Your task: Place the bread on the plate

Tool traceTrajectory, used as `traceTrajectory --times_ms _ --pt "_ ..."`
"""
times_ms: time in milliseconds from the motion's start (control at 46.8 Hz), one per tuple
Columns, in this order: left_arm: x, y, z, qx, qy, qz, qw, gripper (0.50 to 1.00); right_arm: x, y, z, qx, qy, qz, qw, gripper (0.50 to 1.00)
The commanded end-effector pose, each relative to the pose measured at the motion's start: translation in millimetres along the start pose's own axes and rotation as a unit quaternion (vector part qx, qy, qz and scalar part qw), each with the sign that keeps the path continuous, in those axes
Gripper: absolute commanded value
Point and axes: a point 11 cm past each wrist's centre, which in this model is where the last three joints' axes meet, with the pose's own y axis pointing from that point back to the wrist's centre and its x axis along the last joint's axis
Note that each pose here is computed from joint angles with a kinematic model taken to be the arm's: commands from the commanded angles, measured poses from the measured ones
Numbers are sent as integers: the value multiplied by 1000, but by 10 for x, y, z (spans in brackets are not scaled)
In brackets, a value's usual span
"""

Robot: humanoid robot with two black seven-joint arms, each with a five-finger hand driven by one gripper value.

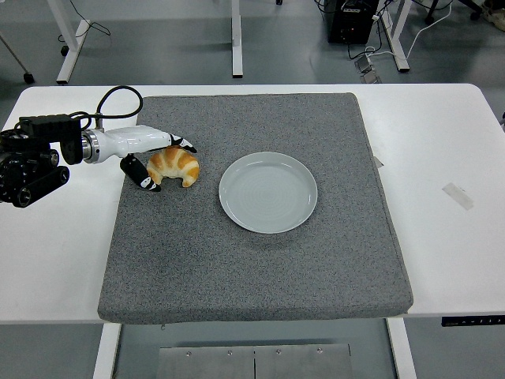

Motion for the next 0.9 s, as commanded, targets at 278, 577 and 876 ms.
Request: traceTrajectory --times_ms 278,577,876 --pt "59 16 -38 7 -14 15 1000 705 0 0 0 0 0 0 1000 1000" --pt "147 34 -69 15 -23 31 999 619 0 0 0 0 0 0 1000 1000" --pt "281 58 -58 12 -26 44 999 614 0 0 0 0 0 0 1000 1000"
